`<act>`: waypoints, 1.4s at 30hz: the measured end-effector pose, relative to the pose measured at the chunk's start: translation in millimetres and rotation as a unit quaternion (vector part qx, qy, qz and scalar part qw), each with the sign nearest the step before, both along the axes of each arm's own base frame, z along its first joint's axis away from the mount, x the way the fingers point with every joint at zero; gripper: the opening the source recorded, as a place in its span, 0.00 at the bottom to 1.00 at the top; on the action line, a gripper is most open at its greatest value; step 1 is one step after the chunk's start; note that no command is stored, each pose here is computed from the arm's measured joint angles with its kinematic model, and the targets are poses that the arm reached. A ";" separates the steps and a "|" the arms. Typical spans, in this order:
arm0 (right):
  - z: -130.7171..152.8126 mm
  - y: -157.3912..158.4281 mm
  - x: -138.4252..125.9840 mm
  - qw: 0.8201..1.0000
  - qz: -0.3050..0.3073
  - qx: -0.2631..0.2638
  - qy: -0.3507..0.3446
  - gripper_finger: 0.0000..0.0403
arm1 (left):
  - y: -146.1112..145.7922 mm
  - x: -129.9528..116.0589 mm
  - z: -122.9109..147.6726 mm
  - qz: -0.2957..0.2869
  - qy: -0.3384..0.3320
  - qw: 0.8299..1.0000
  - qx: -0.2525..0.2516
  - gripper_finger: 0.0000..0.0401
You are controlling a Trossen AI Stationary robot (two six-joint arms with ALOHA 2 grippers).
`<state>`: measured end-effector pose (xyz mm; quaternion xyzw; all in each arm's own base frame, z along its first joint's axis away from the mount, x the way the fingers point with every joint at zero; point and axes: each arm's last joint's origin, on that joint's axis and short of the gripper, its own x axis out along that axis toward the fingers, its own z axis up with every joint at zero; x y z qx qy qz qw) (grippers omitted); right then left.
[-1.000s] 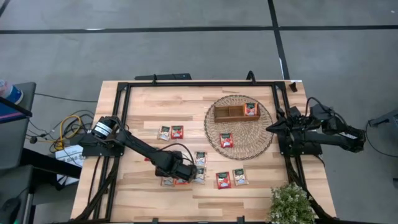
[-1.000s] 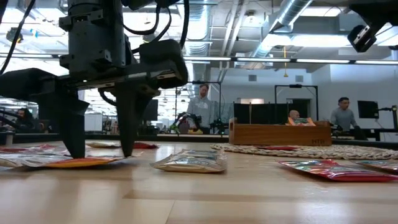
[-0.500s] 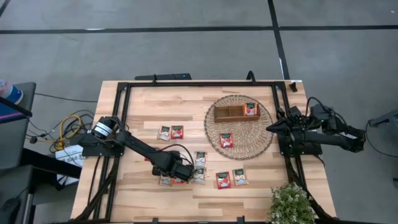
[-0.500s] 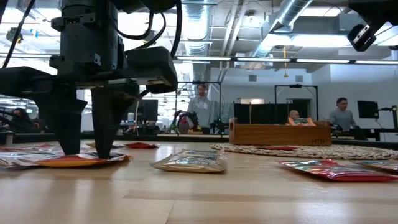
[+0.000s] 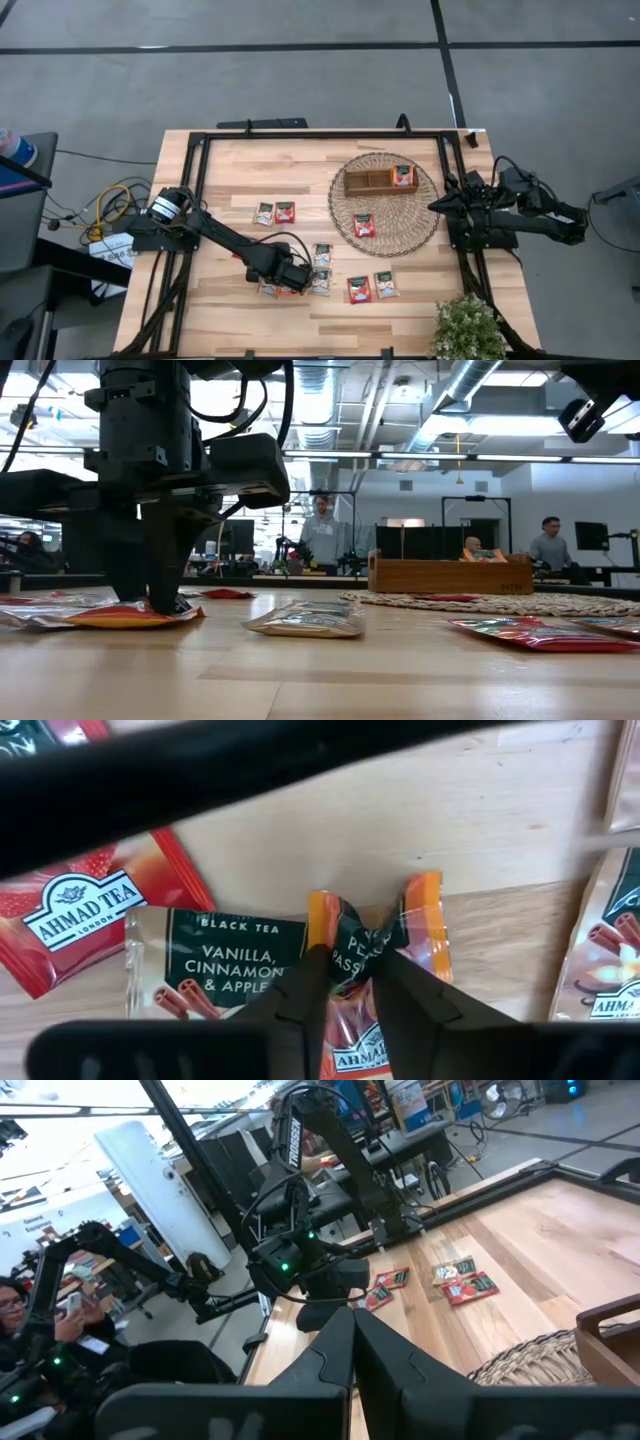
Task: Pick & Place Tea
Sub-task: Put the orange tea pack into the right compartment of the brown organizer
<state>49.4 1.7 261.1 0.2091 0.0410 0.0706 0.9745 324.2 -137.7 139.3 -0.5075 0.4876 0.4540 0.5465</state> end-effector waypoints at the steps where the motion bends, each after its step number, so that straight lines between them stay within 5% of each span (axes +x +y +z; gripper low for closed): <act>1: 0.0 0.0 0.0 1.000 0.000 0.000 0.000 0.00 | 0.1 -0.1 0.9 0.000 -0.001 1.000 0.000 0.15; 16: -0.1 0.0 0.0 1.000 0.000 0.000 0.000 0.00 | 1.0 0.2 20.4 -0.012 0.032 0.999 0.031 0.07; 23: -0.1 0.0 0.0 1.000 0.000 0.006 0.001 0.00 | -1.1 8.0 33.0 -0.025 0.007 0.999 0.043 0.07; 28: -0.2 0.1 0.6 0.999 0.001 0.046 0.009 0.00 | -1.0 17.9 47.9 -0.041 -0.041 0.993 0.102 0.07; 33: -2.8 0.8 12.6 0.995 0.039 0.077 0.055 0.02 | 5.4 34.0 72.5 -0.115 -0.091 0.970 0.194 0.07; 42: -3.5 -0.5 61.0 0.980 0.131 0.099 0.108 0.23 | 41.6 69.7 122.5 -0.278 -0.120 0.892 0.336 0.07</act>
